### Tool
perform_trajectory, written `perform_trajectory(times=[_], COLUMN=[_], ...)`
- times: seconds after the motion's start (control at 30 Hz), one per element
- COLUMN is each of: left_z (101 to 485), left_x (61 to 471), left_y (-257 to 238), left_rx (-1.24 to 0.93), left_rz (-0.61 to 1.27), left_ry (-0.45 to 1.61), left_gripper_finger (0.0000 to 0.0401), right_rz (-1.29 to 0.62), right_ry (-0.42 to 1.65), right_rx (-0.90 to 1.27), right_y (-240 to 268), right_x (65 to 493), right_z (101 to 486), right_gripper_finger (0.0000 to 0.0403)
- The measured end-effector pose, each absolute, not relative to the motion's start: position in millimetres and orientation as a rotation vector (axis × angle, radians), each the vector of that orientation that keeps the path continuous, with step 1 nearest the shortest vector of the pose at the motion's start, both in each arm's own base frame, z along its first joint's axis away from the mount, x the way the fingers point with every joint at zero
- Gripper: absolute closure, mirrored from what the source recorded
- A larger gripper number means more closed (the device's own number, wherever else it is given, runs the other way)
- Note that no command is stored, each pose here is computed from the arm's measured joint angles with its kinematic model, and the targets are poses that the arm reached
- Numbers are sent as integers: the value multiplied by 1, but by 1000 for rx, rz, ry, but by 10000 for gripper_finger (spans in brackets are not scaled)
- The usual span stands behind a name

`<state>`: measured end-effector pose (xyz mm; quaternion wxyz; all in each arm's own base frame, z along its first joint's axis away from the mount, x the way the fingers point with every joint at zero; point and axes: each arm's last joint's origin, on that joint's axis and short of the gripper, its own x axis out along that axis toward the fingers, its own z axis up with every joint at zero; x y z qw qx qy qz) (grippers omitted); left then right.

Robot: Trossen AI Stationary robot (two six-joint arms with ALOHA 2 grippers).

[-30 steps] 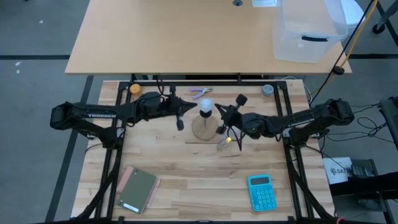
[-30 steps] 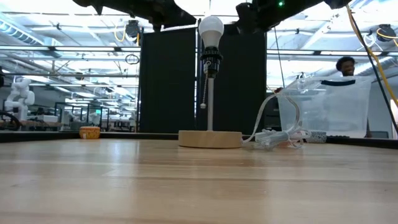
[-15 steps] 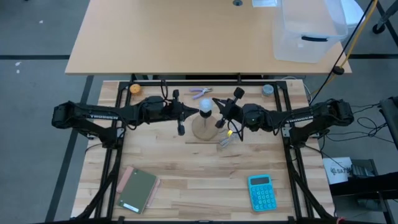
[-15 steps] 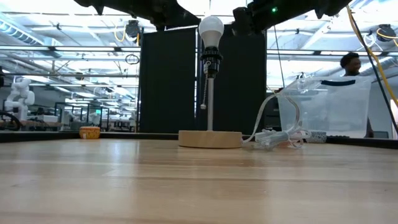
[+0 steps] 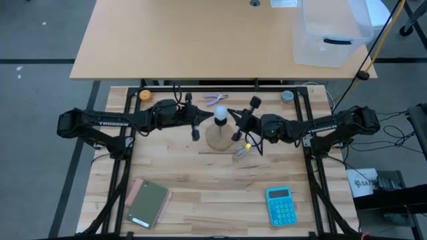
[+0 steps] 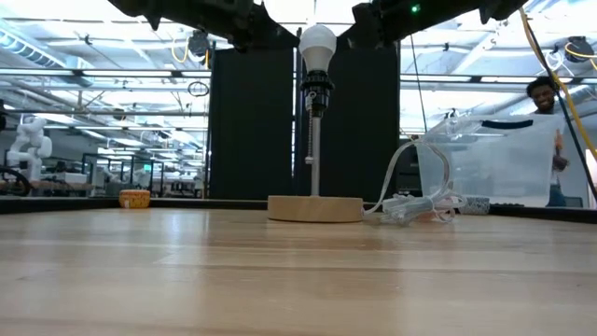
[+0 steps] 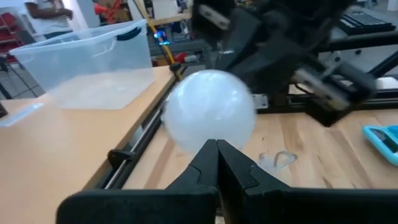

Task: Screw lightbulb
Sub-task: Insert the light bulb on the brown lamp

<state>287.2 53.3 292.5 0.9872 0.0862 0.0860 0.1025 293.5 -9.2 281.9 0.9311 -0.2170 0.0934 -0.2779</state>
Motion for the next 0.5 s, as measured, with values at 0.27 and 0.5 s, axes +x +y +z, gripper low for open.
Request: perform_trajectory(times=[0.27, 0.5], left_z=[292, 292], left_x=[285, 283], left_y=[66, 73], left_rx=[134, 100], left_rz=[256, 279], left_ry=[170, 175], left_gripper_finger=[401, 401], right_rz=[-524, -476], right_ry=[185, 202], right_rx=[-445, -459], right_y=[5, 19], right_x=[293, 293], right_z=[281, 279], right_gripper_finger=[403, 403])
